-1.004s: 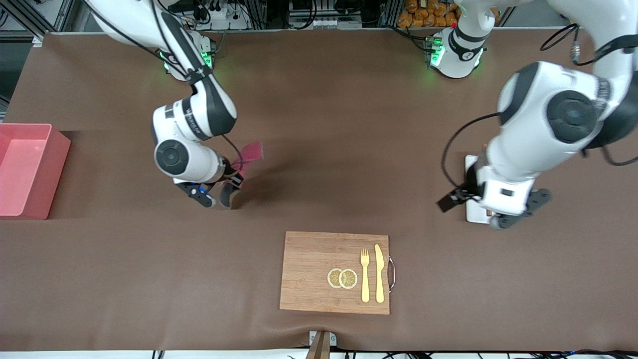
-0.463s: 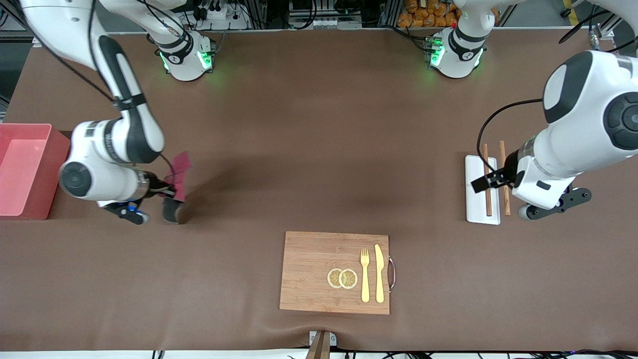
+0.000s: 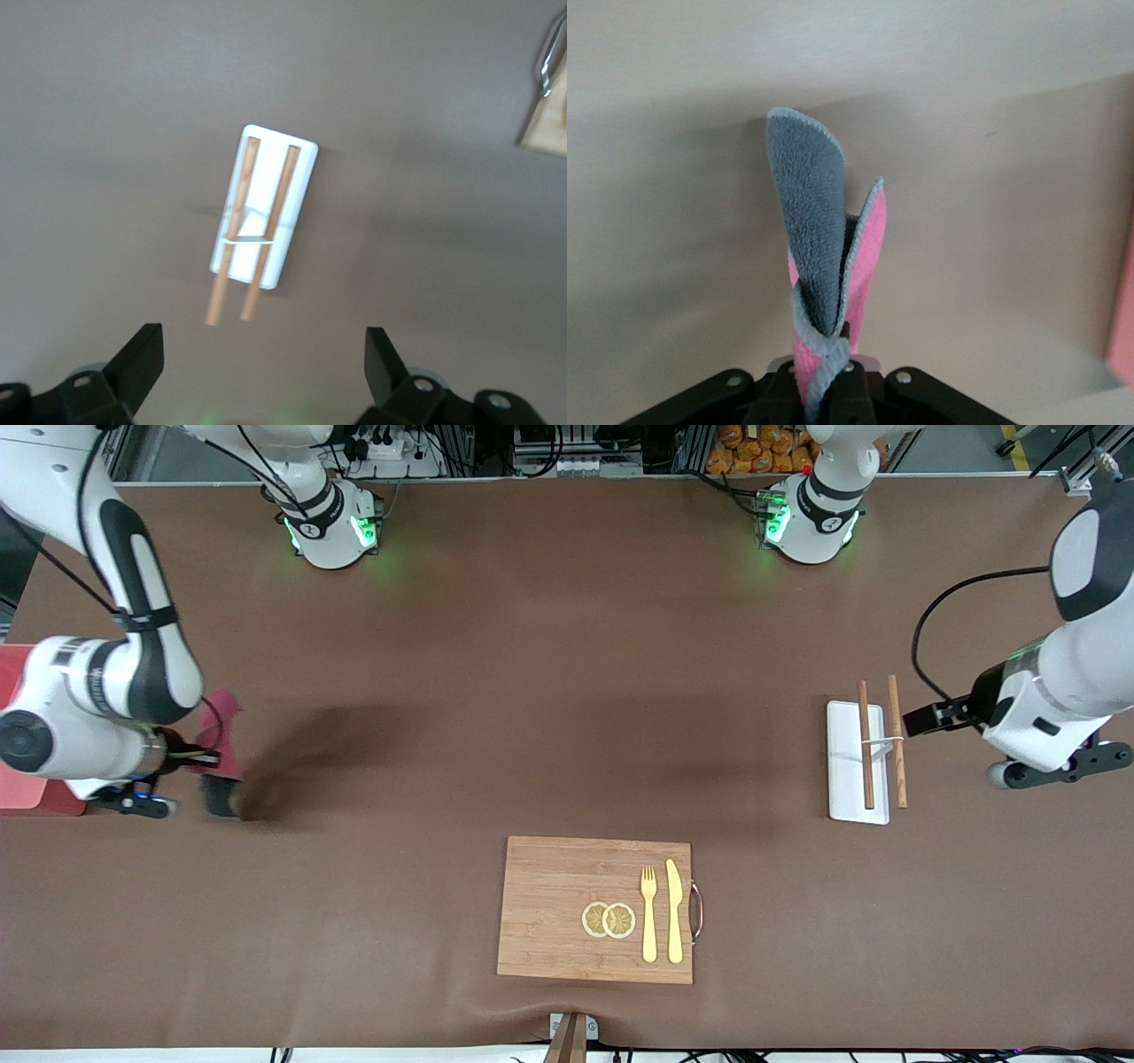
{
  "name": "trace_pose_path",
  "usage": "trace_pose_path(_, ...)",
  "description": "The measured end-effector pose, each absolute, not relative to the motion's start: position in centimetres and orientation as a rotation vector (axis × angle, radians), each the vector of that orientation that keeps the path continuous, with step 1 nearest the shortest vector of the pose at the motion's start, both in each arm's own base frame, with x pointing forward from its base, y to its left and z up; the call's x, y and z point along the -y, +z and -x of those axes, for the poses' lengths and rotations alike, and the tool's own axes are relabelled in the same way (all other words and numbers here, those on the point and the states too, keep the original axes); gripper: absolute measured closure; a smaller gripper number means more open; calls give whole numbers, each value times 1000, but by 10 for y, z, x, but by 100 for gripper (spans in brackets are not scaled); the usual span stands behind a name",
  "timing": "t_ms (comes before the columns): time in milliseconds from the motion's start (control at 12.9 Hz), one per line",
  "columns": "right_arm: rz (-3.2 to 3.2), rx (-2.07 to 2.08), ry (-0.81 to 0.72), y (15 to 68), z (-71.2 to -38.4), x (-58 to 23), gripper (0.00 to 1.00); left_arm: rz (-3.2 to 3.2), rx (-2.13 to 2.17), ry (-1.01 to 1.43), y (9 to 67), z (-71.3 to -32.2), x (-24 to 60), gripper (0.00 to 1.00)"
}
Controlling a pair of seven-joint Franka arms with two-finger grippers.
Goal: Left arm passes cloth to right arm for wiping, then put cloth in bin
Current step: 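Wipe the table with the cloth in the right gripper while the left gripper retracts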
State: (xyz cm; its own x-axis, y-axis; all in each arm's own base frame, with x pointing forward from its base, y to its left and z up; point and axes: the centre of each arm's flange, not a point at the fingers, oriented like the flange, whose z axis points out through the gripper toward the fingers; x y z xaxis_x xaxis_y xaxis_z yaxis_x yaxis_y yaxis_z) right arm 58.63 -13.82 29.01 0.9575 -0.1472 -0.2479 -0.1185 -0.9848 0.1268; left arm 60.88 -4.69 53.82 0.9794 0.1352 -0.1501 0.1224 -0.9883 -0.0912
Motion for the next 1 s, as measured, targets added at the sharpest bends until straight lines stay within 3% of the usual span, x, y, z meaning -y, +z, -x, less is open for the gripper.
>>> trace_pose_path(386,-2955,73,-390,303,-579,192,95,3180,-54,152,593,-577,19,0)
trace_pose_path(1004,-3012,406,-485,269,-584,-23,95,3187,-132,65,636,-545,52,0)
